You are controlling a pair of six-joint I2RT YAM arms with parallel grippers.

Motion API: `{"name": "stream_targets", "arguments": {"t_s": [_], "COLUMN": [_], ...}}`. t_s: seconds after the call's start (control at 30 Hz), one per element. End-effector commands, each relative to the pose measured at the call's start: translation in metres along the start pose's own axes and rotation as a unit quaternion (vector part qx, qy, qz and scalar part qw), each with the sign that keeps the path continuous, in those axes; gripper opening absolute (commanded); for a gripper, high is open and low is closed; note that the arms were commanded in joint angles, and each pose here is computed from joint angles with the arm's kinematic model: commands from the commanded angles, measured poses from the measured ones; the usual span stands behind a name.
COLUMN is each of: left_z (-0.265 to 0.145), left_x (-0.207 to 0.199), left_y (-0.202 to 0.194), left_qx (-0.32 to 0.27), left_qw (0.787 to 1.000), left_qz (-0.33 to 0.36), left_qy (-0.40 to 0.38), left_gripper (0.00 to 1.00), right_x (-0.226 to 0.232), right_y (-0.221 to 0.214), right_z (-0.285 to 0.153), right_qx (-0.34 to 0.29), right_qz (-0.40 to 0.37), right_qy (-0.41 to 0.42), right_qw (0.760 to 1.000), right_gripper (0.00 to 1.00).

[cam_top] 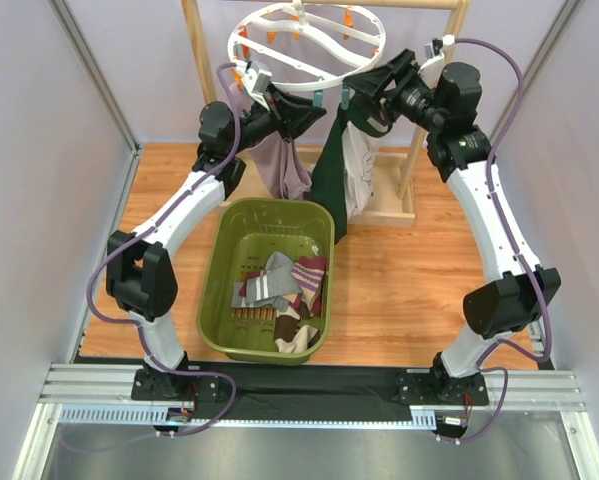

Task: Clip the socks to the hanger
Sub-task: Open the clamp at the hanger.

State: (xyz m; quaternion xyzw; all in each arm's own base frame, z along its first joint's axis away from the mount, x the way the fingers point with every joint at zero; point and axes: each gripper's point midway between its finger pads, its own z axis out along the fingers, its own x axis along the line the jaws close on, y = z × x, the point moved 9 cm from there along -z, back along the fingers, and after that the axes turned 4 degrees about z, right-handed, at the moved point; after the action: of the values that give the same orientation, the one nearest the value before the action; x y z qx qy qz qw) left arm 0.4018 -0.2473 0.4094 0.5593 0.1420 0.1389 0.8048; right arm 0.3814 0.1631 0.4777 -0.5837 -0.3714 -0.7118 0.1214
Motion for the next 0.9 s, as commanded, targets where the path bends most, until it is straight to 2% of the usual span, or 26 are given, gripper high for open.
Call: {"name": "stream_targets", "arguments": {"t_s": [0.0, 0.1, 0.13, 0.2, 0.23, 0.37, 0.4, 0.43, 0.47, 0.5, 0.53, 0.57, 0.73, 0.87], "left_z": [0.001, 0.002, 0.003, 0.004, 0.006, 0.009, 0.011, 0.011, 0.012, 0.013, 0.013, 0.012, 0.014, 0.017], "left_x": [0.016, 0.03, 0.034, 0.039, 0.044, 0.053, 0.057, 0.059, 0.06, 0.063, 0.065, 0.066, 0.068, 0.067], "left_y": [0.019, 0.01, 0.006, 0.008, 0.0, -0.007, -0.01, -0.012, -0.015, -0.017, -0.018, -0.02, -0.013, -0.007], "left_qx": [-0.028, -0.026, -0.029, -0.03, -0.022, -0.02, -0.019, -0.018, -0.017, -0.02, -0.021, -0.023, -0.047, -0.055], "left_qw": [0.993, 0.989, 0.988, 0.984, 0.985, 0.98, 0.979, 0.978, 0.977, 0.975, 0.975, 0.975, 0.972, 0.971], "left_qz": [0.116, 0.145, 0.154, 0.172, 0.17, 0.192, 0.198, 0.201, 0.204, 0.211, 0.213, 0.213, 0.22, 0.218], "left_qy": [-0.001, -0.009, -0.016, -0.025, -0.027, -0.05, -0.052, -0.055, -0.06, -0.061, -0.061, -0.061, -0.071, -0.078], "left_gripper": [0.0, 0.0, 0.0, 0.0, 0.0, 0.0, 0.0, 0.0, 0.0, 0.0, 0.0, 0.0, 0.0, 0.0], "right_x": [-0.01, -0.027, -0.024, -0.04, -0.031, -0.041, -0.04, -0.049, -0.053, -0.056, -0.061, -0.064, -0.075, -0.079], "right_y": [-0.004, -0.01, -0.009, -0.015, -0.015, -0.029, -0.027, -0.032, -0.033, -0.032, -0.036, -0.036, -0.025, -0.018], "right_z": [-0.012, -0.018, -0.023, -0.026, -0.029, -0.029, -0.027, -0.025, -0.023, -0.017, -0.015, -0.012, 0.016, 0.032], "right_qx": [0.014, 0.021, 0.007, 0.01, 0.004, 0.036, 0.024, 0.036, 0.037, 0.024, 0.039, 0.039, 0.03, 0.025], "right_qz": [-0.146, -0.195, -0.243, -0.277, -0.324, -0.42, -0.444, -0.454, -0.464, -0.487, -0.494, -0.499, -0.504, -0.52], "right_qy": [0.011, -0.002, 0.015, 0.018, 0.064, 0.169, 0.197, 0.211, 0.223, 0.252, 0.274, 0.287, 0.311, 0.332], "right_qw": [0.989, 0.981, 0.97, 0.961, 0.944, 0.891, 0.874, 0.865, 0.857, 0.836, 0.824, 0.817, 0.805, 0.787], "right_gripper": [0.67, 0.67, 0.68, 0.7, 0.7, 0.66, 0.65, 0.62, 0.54, 0.5, 0.46, 0.42, 0.4, 0.44]}}
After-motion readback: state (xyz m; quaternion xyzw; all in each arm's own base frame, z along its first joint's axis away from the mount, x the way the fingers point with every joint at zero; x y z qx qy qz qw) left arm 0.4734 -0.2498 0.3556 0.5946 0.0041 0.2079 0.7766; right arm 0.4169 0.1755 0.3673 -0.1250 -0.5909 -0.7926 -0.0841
